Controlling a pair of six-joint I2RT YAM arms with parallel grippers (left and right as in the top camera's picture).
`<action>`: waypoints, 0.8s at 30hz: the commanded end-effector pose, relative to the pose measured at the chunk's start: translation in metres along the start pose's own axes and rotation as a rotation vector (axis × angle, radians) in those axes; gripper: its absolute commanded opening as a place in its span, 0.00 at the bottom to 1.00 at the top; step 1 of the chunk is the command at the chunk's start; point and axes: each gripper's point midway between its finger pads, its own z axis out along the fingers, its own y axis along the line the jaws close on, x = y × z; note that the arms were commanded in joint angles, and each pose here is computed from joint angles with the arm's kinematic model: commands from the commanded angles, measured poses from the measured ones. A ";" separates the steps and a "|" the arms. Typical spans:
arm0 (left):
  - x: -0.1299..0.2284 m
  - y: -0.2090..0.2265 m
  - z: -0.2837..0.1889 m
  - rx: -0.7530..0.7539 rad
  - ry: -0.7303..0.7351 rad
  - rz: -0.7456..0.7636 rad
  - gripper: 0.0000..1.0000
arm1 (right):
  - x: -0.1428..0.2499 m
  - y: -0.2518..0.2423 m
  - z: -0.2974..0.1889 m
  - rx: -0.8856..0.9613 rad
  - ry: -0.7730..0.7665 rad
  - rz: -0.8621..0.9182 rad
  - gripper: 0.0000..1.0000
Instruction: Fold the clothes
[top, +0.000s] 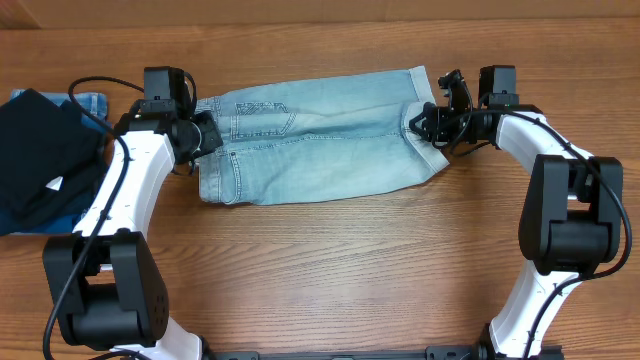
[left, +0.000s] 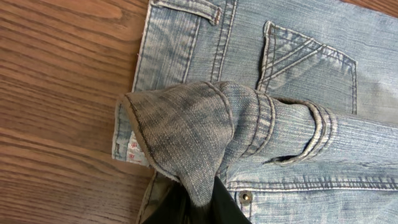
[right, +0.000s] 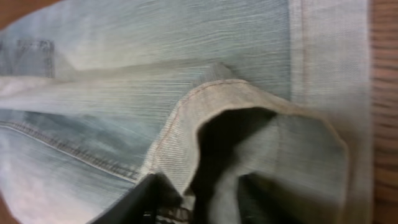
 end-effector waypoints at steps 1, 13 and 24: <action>0.001 -0.003 0.001 0.010 0.011 -0.015 0.11 | -0.009 0.017 -0.001 -0.093 -0.021 -0.015 0.56; 0.002 -0.003 0.001 0.009 0.015 -0.015 0.12 | -0.014 0.033 -0.003 -0.189 -0.042 -0.027 0.20; -0.004 -0.006 -0.014 0.014 -0.002 -0.003 0.04 | -0.043 0.052 -0.060 -0.051 -0.091 0.013 0.04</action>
